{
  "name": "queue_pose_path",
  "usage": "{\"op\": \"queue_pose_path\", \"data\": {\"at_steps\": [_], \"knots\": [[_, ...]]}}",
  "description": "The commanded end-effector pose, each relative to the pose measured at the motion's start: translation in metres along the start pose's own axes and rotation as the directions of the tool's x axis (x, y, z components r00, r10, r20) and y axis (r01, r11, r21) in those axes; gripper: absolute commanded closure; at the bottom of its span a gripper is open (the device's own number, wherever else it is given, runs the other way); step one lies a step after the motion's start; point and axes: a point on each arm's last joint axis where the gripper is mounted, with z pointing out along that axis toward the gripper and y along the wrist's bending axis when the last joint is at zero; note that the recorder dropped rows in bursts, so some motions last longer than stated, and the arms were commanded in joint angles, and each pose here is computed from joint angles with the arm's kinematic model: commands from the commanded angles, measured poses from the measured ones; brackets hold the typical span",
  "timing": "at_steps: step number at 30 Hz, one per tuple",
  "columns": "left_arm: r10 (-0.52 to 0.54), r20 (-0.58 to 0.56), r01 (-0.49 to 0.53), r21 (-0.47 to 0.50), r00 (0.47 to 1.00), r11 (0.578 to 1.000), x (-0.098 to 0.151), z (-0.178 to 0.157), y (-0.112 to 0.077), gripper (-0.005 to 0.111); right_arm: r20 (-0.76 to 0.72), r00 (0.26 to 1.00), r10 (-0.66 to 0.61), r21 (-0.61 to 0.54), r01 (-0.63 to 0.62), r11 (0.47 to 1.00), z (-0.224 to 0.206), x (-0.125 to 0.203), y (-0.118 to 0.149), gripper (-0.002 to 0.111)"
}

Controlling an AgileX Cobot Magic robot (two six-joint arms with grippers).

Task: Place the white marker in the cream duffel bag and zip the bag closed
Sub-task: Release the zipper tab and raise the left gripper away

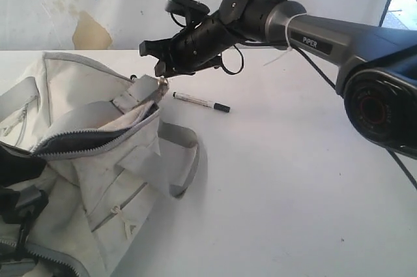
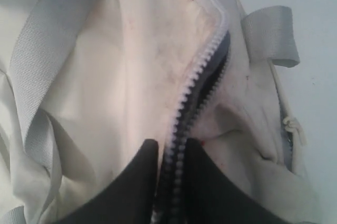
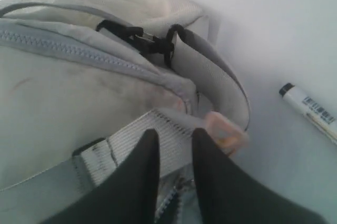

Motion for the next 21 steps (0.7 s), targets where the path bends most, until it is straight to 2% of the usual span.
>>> {"op": "queue_pose_path", "data": {"at_steps": [1,5,7,11,15,21], "knots": [[0.006,-0.003,-0.006,-0.002,1.000,1.000,0.001,-0.001,-0.001,0.063,-0.080,0.997,0.013,-0.043,-0.017,0.999,-0.006,0.004,0.003,0.068],[0.013,0.002,-0.012,-0.009,1.000,1.000,0.001,-0.001,0.000,0.038,-0.149,0.989,0.002,-0.065,-0.012,0.998,-0.012,0.008,0.008,0.060],[0.001,0.013,-0.001,-0.009,1.000,1.000,-0.001,-0.001,0.000,0.031,-0.173,0.985,-0.011,-0.076,-0.002,0.997,-0.021,0.007,0.013,0.060],[-0.100,0.062,0.096,0.061,0.993,0.993,-0.005,-0.001,-0.006,0.030,-0.194,0.981,-0.030,-0.093,0.012,0.996,-0.039,0.003,0.020,0.061],[-0.027,0.045,0.022,0.115,0.999,0.993,-0.004,-0.001,-0.011,0.030,-0.211,0.977,-0.042,-0.105,0.020,0.994,-0.054,-0.001,0.024,0.061],[-0.044,0.064,0.034,0.153,0.997,0.988,-0.007,0.003,-0.012,0.030,-0.242,0.970,-0.028,-0.100,0.004,0.995,-0.077,-0.006,0.013,0.061]]}}
